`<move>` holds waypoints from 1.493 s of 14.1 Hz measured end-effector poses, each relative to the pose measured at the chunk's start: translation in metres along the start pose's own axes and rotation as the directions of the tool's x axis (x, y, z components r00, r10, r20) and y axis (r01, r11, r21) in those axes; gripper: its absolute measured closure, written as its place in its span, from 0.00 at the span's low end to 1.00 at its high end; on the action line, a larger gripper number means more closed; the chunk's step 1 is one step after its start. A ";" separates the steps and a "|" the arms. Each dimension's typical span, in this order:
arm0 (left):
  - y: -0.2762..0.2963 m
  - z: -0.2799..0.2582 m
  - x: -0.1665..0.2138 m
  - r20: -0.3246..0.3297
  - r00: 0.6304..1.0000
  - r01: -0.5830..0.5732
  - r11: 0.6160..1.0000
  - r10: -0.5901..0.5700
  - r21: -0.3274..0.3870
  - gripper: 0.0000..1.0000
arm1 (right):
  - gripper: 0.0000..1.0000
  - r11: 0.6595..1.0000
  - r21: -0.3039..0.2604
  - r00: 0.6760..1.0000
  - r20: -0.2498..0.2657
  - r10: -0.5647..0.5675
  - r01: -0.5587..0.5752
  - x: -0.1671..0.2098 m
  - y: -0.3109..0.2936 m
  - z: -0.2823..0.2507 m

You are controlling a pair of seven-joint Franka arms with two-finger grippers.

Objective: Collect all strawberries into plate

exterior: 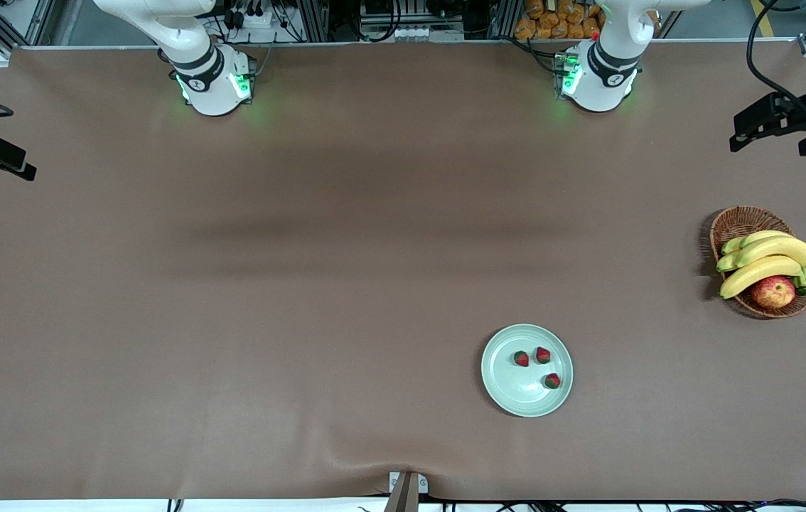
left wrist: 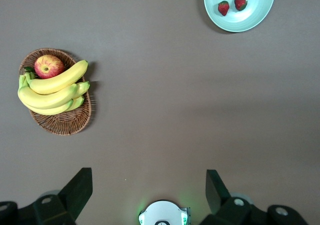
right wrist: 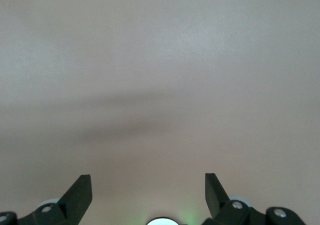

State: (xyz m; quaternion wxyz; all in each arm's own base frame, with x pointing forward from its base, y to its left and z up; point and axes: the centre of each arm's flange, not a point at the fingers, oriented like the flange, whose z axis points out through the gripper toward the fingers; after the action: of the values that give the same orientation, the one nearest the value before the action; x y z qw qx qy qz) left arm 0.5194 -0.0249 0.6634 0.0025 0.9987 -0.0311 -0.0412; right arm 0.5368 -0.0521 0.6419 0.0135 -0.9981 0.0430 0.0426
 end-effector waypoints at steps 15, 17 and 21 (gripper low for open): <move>-0.024 0.024 0.030 -0.113 0.993 0.040 0.999 -0.040 -0.003 0.00 | 0.00 1.000 0.000 1.000 -0.001 0.000 0.000 0.000 0.000 0.000; -0.024 0.024 0.030 -0.111 0.993 0.040 0.999 -0.040 -0.003 0.00 | 0.00 1.000 0.000 1.000 -0.001 0.000 0.000 0.000 0.000 0.000; -0.022 0.033 0.034 -0.093 0.995 0.038 0.999 -0.039 -0.003 0.00 | 0.00 1.000 0.000 1.000 -0.001 0.000 0.000 0.000 0.000 0.000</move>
State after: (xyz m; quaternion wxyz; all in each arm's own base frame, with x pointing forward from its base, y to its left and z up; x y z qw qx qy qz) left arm 0.5515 -0.0053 0.6273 0.0036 0.9999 -0.0117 0.0053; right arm 0.5368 -0.0522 0.6419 0.0133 -0.9981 0.0430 0.0423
